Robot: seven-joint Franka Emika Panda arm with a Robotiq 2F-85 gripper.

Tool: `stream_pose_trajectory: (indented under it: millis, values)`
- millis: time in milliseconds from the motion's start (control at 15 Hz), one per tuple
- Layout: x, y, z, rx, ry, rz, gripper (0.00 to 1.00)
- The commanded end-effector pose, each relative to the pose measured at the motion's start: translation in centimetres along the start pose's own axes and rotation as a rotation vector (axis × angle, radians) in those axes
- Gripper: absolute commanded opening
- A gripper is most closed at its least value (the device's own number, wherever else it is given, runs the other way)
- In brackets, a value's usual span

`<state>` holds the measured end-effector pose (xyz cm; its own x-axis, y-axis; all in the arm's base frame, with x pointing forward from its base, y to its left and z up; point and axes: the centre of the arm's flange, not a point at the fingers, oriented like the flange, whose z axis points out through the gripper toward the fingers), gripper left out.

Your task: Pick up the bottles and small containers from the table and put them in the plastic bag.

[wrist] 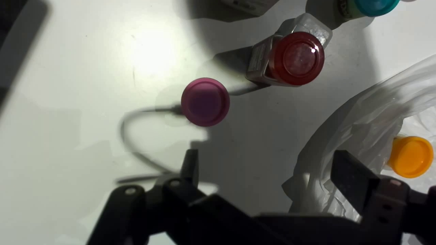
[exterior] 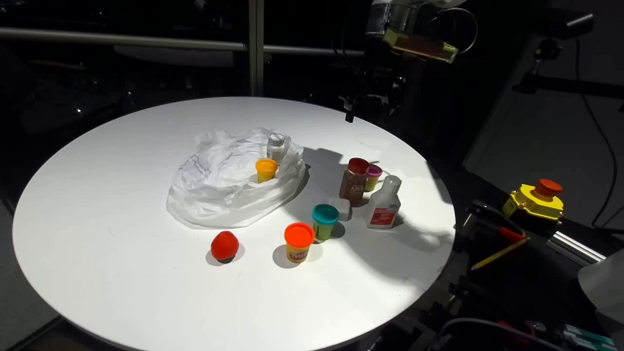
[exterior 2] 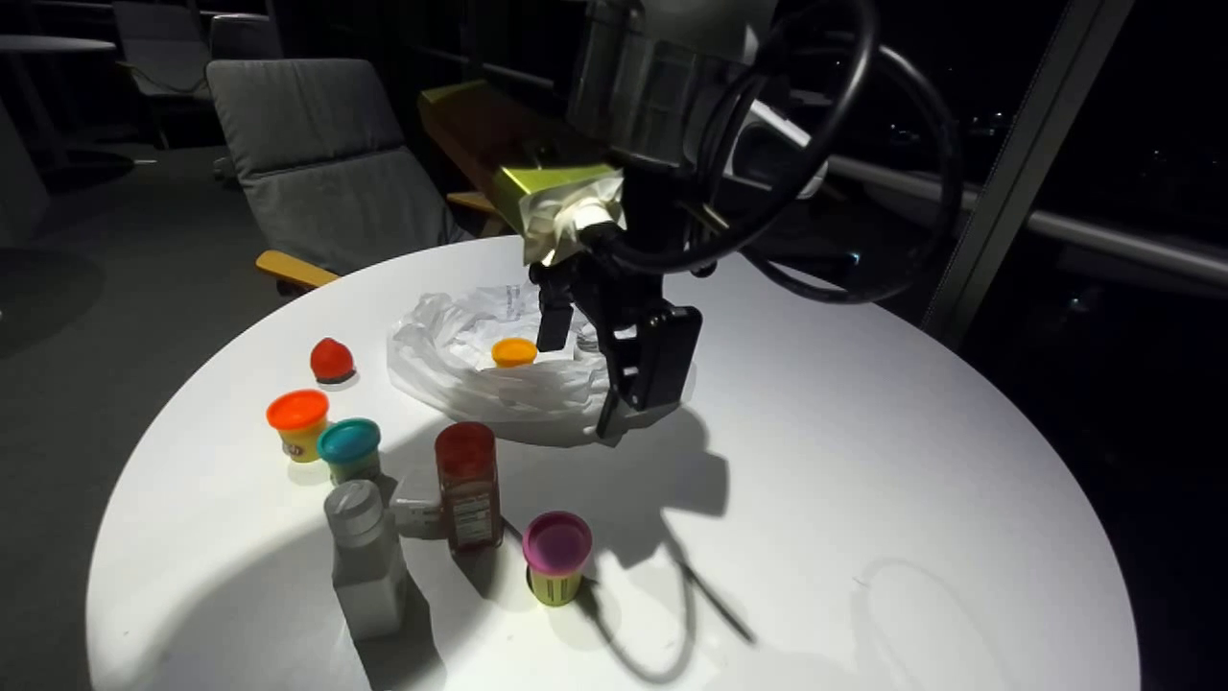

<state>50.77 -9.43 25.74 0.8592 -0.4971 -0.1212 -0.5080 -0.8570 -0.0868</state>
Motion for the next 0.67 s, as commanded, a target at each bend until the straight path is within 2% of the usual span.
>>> stream_pose_trajectory:
  millis: [0, 133, 267, 467, 600]
  values:
    - [0.0, 0.0, 0.0, 0.000, -0.001, 0.000, 1.00]
    - [0.0, 0.0, 0.0, 0.000, -0.004, 0.000, 1.00]
    - [0.3, 0.1, 0.7, -0.005, 0.092, 0.077, 1.00]
    - [0.8, 0.9, 2.2, -0.027, 0.141, 0.165, 1.00]
    - [0.9, 1.6, 3.5, -0.055, 0.141, 0.234, 1.00]
